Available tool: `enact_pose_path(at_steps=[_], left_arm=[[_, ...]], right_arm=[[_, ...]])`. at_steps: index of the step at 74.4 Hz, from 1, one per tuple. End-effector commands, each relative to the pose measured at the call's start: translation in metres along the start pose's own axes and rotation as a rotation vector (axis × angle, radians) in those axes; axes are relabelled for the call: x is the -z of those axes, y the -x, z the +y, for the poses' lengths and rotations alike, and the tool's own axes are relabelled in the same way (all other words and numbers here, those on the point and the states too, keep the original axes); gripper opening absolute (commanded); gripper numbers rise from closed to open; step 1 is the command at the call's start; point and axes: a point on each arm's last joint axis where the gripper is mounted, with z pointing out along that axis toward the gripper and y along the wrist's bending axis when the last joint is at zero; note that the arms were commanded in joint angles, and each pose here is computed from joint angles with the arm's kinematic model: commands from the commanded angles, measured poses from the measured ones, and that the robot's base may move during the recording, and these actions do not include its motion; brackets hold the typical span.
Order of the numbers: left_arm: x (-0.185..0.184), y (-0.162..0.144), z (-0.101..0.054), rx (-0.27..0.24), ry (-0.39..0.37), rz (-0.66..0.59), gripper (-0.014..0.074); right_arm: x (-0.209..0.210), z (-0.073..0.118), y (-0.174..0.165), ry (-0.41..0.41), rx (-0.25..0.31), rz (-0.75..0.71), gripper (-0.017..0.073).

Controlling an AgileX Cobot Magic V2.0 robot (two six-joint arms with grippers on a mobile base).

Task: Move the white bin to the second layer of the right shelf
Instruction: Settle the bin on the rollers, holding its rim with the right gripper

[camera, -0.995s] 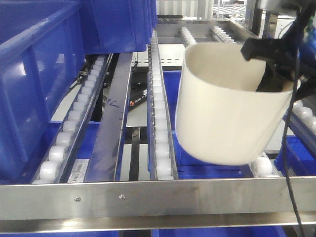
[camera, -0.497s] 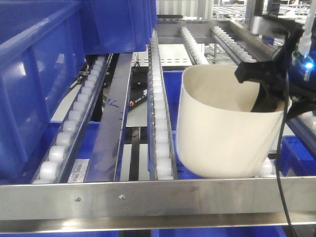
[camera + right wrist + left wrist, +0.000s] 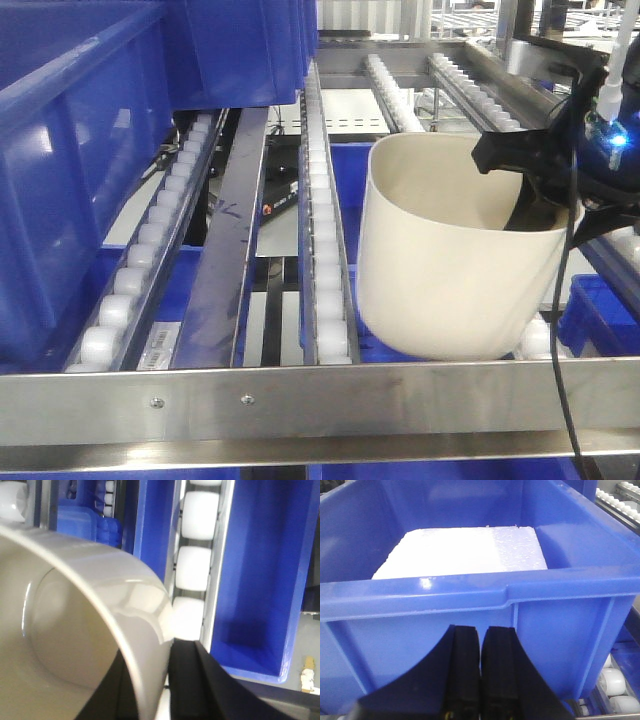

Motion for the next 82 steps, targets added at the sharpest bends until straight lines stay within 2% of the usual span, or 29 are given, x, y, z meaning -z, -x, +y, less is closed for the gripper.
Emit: enact_pose_path(at_steps=[1,82], left_arm=[[-0.001,-0.004,0.000,0.005,-0.001,-0.065,0.0085],[-0.001,-0.004,0.000,0.005,-0.001,-0.065,0.0085]], right_arm=[[0.017,0.005,0.017,0.012,0.010,-0.121,0.0055],[0.008,0.003,0.012,0.003,0.020,-0.058,0.0055]])
